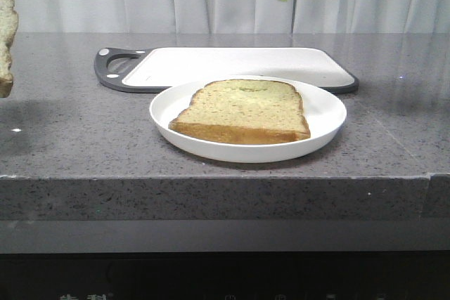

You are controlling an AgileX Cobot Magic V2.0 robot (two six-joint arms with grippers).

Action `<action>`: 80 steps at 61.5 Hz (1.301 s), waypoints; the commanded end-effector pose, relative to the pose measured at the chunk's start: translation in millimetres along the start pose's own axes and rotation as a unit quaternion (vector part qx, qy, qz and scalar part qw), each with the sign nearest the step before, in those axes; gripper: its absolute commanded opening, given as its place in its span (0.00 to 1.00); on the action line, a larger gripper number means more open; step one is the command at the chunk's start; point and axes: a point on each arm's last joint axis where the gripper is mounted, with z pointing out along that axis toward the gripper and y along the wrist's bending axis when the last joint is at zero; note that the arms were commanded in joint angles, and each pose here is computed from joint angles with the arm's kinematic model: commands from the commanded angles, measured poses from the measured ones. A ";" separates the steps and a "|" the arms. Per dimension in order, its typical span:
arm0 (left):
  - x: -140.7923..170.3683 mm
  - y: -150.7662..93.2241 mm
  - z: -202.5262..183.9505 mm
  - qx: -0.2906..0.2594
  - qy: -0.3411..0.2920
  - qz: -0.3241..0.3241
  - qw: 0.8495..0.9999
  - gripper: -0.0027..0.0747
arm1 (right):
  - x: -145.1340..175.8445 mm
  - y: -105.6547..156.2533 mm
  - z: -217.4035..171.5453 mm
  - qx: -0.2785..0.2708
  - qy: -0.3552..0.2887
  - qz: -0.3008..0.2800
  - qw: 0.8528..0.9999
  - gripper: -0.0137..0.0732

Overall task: Left arm grabs bread, right arm adds lettuce
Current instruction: 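Grasp the lettuce leaf with the right gripper and lift it, then lower the lettuce onto the bread slice on the plate and release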

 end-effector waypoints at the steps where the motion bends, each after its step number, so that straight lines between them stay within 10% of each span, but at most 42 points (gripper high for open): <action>1: -13.8 -3.8 -8.4 0.005 -0.052 -0.005 0.999 0.01 | 4.3 15.4 -14.5 -0.005 -0.048 -0.005 0.999 0.09; 80: -13.6 -3.8 -8.4 0.005 -0.051 -0.005 0.999 0.01 | 40.6 47.8 35.4 -0.037 0.008 -0.009 0.999 0.09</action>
